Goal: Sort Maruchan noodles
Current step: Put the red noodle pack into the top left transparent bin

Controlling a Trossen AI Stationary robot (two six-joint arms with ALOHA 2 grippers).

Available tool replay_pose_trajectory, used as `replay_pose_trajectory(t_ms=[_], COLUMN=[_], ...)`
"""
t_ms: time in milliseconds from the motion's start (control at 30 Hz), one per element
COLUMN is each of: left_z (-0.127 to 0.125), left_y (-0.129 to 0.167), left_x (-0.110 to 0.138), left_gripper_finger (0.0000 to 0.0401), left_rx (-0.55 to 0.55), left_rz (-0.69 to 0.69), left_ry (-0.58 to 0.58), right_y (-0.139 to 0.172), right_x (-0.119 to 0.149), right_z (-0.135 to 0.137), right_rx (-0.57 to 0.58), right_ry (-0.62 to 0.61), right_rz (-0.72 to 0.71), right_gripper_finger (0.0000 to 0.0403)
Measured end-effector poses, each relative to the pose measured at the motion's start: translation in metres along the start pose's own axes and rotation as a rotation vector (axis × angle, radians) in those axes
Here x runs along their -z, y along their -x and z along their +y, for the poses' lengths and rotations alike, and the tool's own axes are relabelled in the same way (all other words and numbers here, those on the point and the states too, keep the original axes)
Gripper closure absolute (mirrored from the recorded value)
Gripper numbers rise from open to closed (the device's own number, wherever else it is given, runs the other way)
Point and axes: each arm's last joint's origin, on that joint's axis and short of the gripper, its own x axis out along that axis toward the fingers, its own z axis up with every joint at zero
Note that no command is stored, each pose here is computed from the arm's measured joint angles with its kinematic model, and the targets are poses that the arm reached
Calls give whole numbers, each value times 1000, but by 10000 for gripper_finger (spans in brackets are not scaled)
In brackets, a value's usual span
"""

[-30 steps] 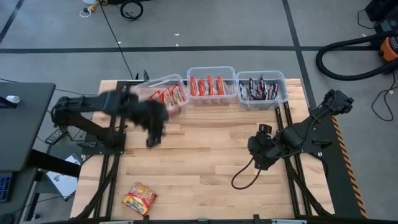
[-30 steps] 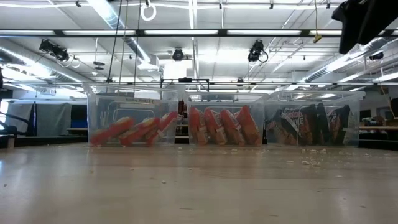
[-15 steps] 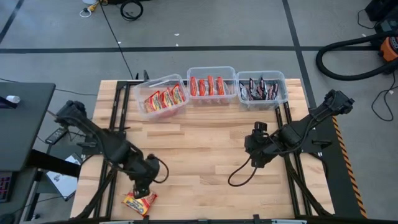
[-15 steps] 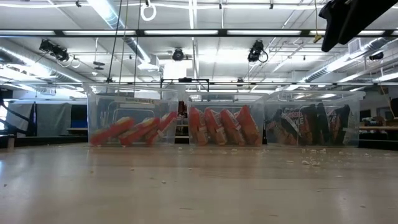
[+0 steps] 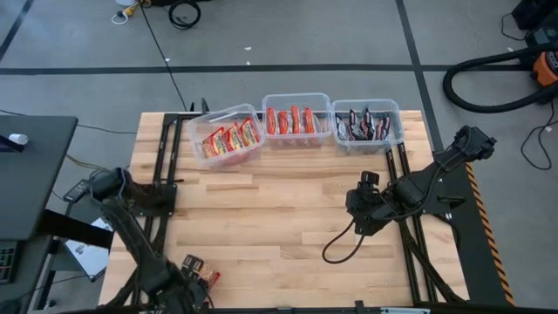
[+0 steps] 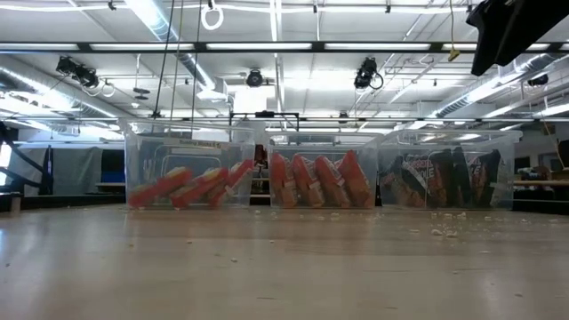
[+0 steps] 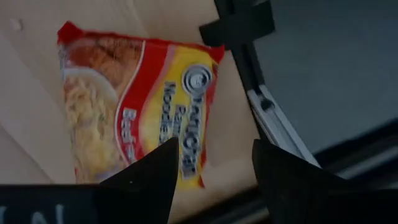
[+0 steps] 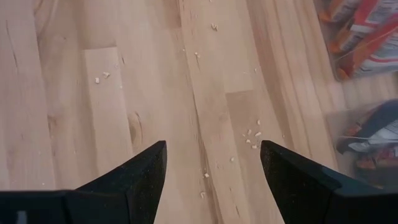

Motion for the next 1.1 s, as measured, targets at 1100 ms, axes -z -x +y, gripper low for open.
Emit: replay_pose_trajectory(t_ms=[1100], left_z=[-22], left_y=[-85], left_x=[7], left_gripper_finger=[351], left_rx=[-483], left_rz=[-90], left_ry=[-174], right_y=[0], right_x=[9], right_z=[-9], right_rx=[42], right_ry=[54], right_rz=[124], right_gripper_finger=[137])
